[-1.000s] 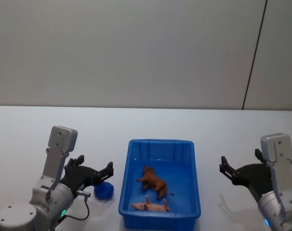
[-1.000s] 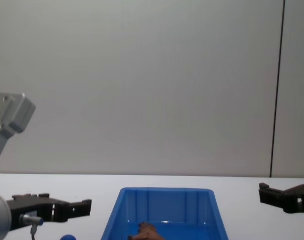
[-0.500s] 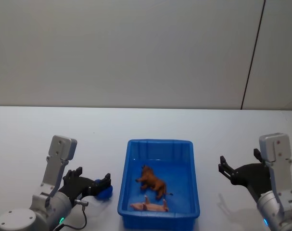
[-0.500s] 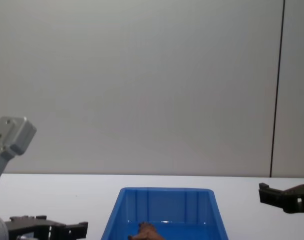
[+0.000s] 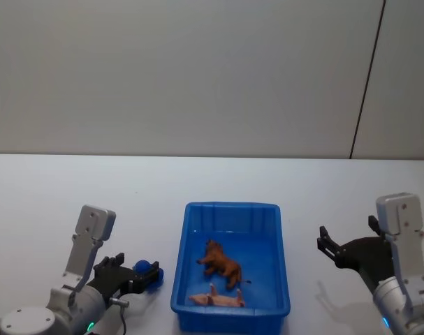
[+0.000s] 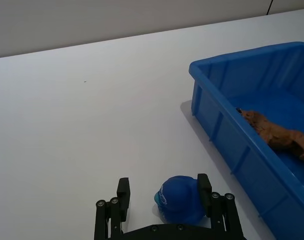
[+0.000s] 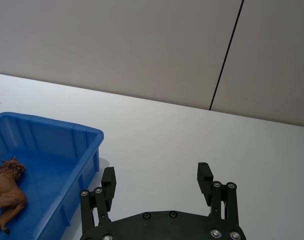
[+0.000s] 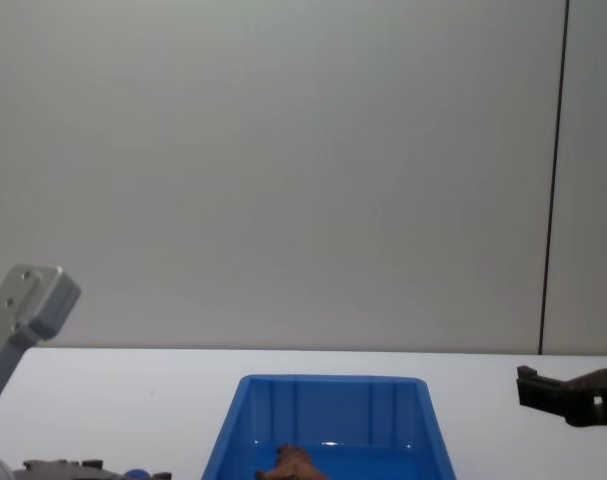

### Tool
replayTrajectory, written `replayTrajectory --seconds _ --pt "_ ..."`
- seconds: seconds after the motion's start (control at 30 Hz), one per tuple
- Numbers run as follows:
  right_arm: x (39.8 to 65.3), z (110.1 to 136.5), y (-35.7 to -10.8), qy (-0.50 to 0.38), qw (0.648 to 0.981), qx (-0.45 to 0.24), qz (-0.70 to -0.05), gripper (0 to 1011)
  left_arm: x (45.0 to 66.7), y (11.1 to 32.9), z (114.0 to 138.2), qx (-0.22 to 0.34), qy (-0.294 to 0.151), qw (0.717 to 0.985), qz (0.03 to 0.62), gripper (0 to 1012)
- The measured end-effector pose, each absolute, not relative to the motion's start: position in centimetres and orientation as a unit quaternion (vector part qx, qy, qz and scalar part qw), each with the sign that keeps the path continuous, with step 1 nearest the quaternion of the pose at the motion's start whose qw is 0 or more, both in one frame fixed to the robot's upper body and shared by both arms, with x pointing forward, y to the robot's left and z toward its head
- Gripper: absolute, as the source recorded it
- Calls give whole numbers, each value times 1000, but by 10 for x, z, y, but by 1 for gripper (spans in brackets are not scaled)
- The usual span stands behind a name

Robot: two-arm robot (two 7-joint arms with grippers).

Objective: Pick up the two dolls from the table and place them into the box.

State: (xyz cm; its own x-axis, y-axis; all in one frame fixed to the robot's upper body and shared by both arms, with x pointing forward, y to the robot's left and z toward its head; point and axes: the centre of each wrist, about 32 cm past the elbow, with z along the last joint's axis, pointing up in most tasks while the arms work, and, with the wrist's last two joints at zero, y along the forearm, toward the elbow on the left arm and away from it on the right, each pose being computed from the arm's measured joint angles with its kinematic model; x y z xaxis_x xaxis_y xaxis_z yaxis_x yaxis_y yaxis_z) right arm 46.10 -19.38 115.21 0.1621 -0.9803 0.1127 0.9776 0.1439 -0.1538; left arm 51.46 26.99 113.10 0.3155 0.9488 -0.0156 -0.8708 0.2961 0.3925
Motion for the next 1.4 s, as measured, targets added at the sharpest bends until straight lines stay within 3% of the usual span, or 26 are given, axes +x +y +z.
replayTrajectory --seconds 0.1,0.53,0.97,1.4 --pt "461 1152 -194 7 756 -96 -647 1001 516 270 1129 160 124 797 569 809" --pt "461 1152 -194 7 756 -96 -647 1001 517 269 1127 163 124 800 564 377" --pt "461 1152 -194 7 756 -96 -647 1001 514 267 1135 151 108 803 567 282" --pt "461 1152 -194 7 756 -96 -647 1001 507 261 1176 124 36 812 569 211"
